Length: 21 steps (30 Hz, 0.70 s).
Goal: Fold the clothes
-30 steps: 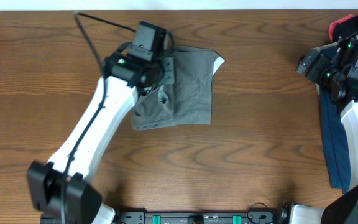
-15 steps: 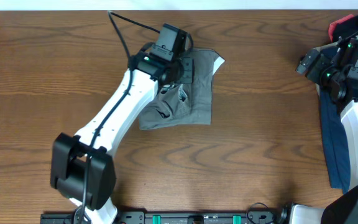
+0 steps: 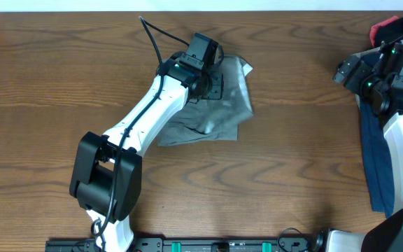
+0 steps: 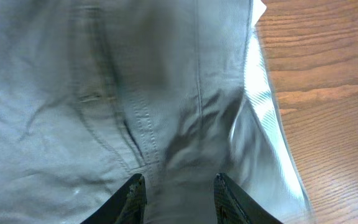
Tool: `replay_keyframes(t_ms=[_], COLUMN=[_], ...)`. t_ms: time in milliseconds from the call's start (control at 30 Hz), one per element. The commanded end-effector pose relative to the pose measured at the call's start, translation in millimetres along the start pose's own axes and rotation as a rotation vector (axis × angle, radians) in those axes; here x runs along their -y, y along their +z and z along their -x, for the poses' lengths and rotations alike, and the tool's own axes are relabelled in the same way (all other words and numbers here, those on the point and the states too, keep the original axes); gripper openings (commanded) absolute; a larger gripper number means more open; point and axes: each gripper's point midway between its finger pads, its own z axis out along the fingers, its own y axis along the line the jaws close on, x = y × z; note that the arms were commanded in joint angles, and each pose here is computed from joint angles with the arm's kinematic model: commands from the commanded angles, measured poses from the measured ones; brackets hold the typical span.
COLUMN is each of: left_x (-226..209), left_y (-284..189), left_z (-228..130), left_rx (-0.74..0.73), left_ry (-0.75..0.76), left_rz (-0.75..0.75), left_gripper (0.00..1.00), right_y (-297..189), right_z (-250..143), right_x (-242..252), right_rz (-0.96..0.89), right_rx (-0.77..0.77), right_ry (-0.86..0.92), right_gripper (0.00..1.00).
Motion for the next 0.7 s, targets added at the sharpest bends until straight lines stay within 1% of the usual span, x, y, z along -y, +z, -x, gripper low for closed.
replay_keyframes(t_ms=[0, 133, 233, 333, 467, 500, 667], left_x=[10, 17, 17, 13, 6, 5, 5], left_y=[-6, -24, -34, -32, -16, -11, 14], left_z=[6, 12, 12, 3, -14, -19, -38], left_rx=[0.009, 0.042, 0.045, 0.009, -0.050, -0.066, -0.142], left_ry=[0.003, 0.008, 0.007, 0.001, -0.007, -0.007, -0.007], left_rz=[-0.044, -0.067, -0.067, -0.053, -0.031, -0.026, -0.026], left_gripper=[0.41, 0.44, 0.44, 0.44, 0.43, 0.38, 0.23], right_y=[-1, -1, -1, -1, -1, -1, -1], right_z=[5, 5, 5, 5, 6, 5, 5], right_x=[-1, -1, -1, -1, 0, -1, -1], right_rz=[-0.001, -0.001, -0.001, -0.001, -0.001, -0.001, -0.001], right_rx=[0.011, 0.011, 0.011, 0.011, 0.011, 0.011, 0.011], right_ry=[-0.018, -0.018, -0.018, -0.018, -0.018, -0.018, -0.018], right_gripper=[0.99, 0.99, 0.99, 0.99, 0.99, 0.99, 0.99])
